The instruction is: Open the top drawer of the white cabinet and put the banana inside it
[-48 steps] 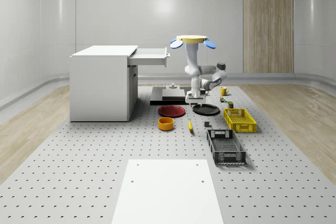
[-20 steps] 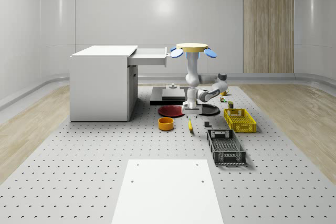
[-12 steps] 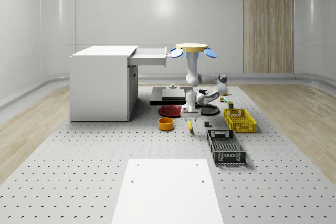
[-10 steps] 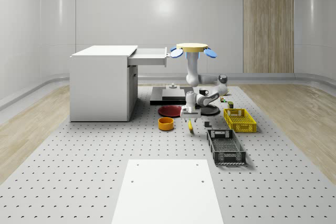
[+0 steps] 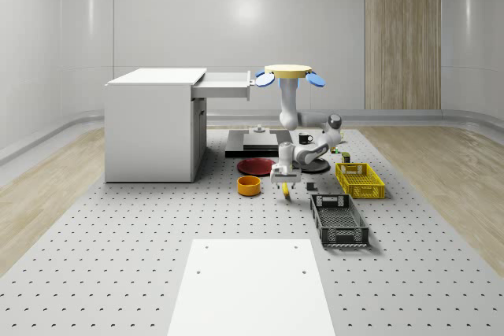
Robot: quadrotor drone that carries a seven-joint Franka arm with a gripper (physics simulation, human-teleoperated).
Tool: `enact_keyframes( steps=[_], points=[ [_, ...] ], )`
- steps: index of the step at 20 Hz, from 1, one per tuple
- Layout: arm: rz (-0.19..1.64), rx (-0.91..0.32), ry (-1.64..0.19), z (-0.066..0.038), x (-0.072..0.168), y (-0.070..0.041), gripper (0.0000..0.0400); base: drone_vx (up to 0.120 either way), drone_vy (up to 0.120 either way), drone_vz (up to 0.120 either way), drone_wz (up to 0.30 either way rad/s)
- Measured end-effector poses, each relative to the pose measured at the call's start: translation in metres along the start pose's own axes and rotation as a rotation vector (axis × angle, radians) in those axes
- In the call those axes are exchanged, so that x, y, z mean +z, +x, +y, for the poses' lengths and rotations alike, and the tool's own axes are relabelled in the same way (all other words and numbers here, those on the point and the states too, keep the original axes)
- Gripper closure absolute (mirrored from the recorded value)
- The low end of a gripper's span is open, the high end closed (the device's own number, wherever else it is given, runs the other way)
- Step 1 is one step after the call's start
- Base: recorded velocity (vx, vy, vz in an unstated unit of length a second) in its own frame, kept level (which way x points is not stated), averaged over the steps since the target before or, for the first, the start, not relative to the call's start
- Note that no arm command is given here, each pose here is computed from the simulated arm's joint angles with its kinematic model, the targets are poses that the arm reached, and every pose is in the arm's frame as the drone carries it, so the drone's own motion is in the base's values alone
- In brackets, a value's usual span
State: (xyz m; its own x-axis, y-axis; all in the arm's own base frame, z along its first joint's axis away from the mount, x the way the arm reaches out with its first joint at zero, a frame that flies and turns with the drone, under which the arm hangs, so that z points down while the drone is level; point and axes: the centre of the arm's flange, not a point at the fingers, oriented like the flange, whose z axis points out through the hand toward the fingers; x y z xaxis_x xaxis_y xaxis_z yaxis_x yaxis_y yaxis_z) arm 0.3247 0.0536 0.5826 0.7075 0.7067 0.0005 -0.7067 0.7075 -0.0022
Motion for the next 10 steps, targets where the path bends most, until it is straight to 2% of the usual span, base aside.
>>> enact_keyframes(
  steps=[10],
  points=[
    [0.000,0.000,0.000,0.000,0.020,0.000,0.0000,0.000,0.000,0.000,0.000]
  ],
)
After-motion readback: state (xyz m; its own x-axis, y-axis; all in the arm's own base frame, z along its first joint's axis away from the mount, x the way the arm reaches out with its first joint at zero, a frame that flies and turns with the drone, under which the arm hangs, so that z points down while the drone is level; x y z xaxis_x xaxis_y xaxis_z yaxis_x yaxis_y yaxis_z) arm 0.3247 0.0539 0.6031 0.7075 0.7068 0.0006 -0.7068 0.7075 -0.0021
